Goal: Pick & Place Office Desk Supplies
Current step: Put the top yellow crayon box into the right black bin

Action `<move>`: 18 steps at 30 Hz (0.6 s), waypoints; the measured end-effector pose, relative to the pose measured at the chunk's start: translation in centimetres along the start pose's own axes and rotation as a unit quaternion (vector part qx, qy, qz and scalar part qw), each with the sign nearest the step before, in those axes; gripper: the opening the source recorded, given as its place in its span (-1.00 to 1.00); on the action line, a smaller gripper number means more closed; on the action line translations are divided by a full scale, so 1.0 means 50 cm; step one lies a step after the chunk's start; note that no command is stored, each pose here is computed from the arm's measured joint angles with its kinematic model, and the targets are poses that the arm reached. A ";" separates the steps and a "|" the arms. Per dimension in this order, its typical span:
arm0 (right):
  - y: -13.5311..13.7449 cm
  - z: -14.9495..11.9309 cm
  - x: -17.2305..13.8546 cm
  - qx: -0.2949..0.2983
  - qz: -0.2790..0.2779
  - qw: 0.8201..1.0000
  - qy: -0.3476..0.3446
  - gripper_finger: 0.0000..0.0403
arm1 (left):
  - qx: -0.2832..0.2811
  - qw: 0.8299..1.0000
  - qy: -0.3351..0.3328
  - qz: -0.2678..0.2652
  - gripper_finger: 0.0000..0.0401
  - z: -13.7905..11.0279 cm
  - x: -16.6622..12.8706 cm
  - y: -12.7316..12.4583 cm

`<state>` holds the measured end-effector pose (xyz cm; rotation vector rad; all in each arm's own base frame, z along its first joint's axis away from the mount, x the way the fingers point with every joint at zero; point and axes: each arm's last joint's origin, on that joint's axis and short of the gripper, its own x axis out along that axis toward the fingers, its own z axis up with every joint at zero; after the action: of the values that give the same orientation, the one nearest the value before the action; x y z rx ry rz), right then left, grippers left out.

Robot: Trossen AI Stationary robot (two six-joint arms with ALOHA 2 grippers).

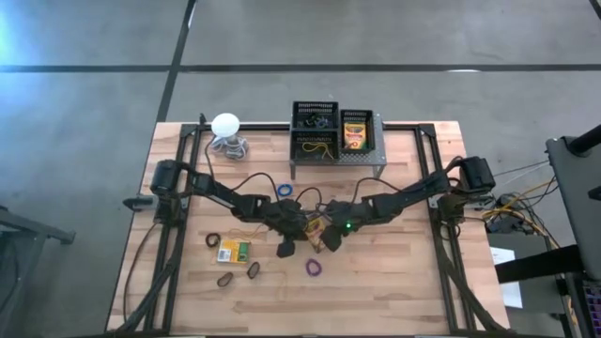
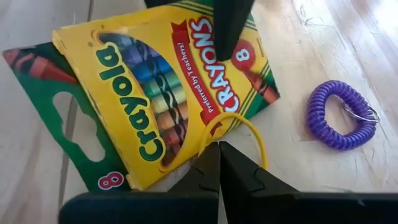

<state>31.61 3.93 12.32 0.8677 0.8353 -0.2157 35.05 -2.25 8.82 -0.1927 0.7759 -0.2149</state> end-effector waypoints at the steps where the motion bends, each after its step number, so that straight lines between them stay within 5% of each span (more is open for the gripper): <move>1: 0.000 0.000 0.000 -0.002 -0.001 1.000 -0.001 -0.43 | 0.000 1.000 -0.001 0.000 -0.98 0.001 -0.001 0.000; 8: 0.025 -0.016 -0.012 -0.030 -0.004 0.999 -0.028 -0.88 | -0.022 1.000 0.001 0.004 -0.98 0.021 -0.033 -0.010; 18: 0.078 -0.093 -0.111 -0.105 -0.037 0.978 -0.174 -0.78 | 0.003 1.000 -0.013 0.001 -0.98 0.063 -0.132 -0.078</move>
<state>27.18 9.05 16.94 0.5788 0.5509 -0.3285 32.23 -3.98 16.43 -0.1897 0.7490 -0.2127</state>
